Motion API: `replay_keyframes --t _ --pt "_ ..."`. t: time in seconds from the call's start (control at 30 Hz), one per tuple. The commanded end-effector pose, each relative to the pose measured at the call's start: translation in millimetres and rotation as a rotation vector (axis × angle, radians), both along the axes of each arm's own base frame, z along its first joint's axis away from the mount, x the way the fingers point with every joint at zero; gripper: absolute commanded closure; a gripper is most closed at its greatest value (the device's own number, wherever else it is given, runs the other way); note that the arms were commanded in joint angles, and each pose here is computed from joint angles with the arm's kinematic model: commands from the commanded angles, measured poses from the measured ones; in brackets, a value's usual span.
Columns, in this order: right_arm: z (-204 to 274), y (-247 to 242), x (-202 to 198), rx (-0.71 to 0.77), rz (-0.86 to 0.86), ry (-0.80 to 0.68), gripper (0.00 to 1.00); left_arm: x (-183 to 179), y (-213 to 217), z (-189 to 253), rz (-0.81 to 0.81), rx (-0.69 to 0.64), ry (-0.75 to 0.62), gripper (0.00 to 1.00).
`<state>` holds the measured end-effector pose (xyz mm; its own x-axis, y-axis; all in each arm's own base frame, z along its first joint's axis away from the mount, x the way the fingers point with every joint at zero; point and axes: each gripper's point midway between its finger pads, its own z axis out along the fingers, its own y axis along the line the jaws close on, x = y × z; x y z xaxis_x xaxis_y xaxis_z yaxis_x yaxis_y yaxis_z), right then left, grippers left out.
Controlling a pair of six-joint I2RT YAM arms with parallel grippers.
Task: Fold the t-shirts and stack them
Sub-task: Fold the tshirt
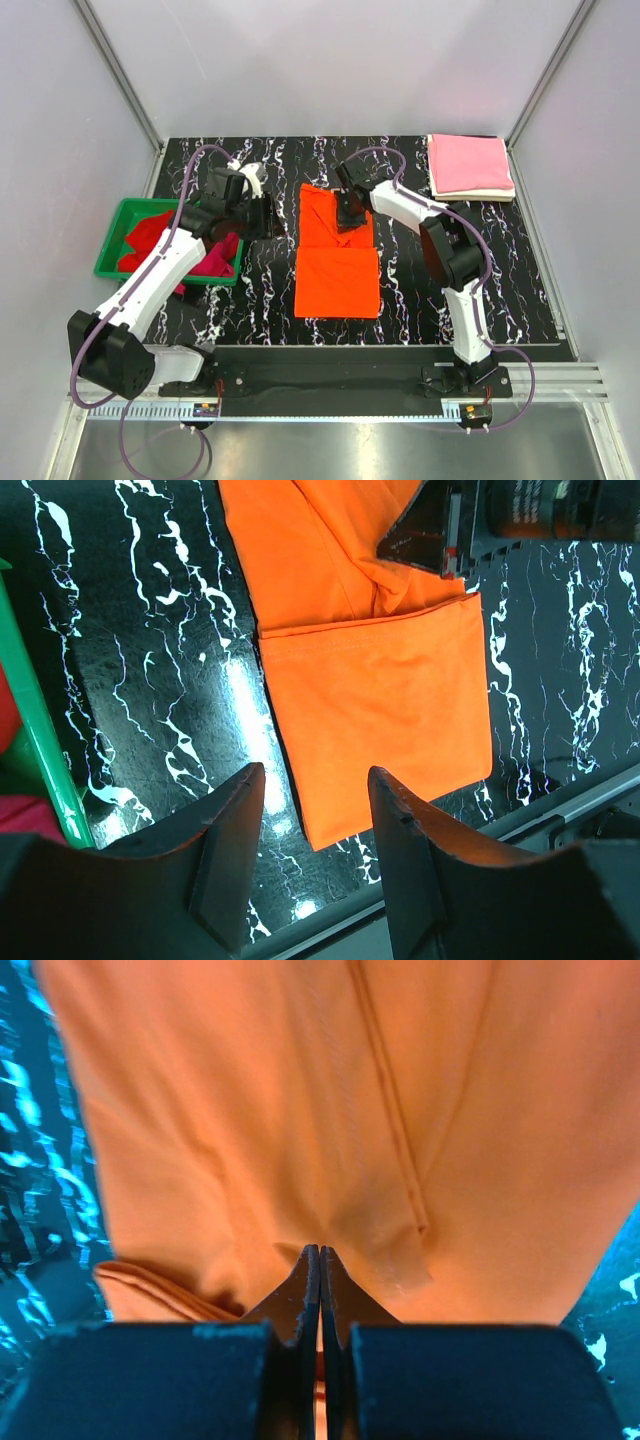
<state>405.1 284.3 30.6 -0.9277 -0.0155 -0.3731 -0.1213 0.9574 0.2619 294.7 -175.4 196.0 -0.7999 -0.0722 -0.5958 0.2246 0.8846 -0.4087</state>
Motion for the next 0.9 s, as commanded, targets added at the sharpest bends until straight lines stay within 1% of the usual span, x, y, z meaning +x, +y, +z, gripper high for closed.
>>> replay_keyframes --t 0.0,0.13,0.33,0.57,0.7,0.8,0.83,0.87 --pt "51 17 21 0.077 0.031 -0.116 1.0 5 -2 7 -0.015 -0.016 -0.04 0.49" --pt "40 24 30 0.082 0.039 -0.108 1.0 5 -2 5 -0.015 -0.014 -0.036 0.49" --pt "15 29 30 0.087 0.045 -0.065 1.0 5 -4 4 -0.023 -0.016 -0.029 0.49" --pt "4 31 31 0.085 0.054 -0.051 1.0 5 -4 -1 -0.025 -0.013 -0.016 0.49" --pt "18 31 32 0.096 0.056 -0.073 1.0 6 -5 -5 -0.031 -0.007 -0.004 0.49" --pt "48 29 30 0.119 0.061 -0.112 1.0 -1 -10 -6 -0.065 -0.031 0.015 0.48" --pt "54 28 28 0.117 0.057 -0.113 0.99 -5 -13 -7 -0.079 -0.048 0.028 0.47" --pt "61 25 27 0.113 0.05 -0.126 0.96 -11 -16 -9 -0.076 -0.07 0.054 0.47"
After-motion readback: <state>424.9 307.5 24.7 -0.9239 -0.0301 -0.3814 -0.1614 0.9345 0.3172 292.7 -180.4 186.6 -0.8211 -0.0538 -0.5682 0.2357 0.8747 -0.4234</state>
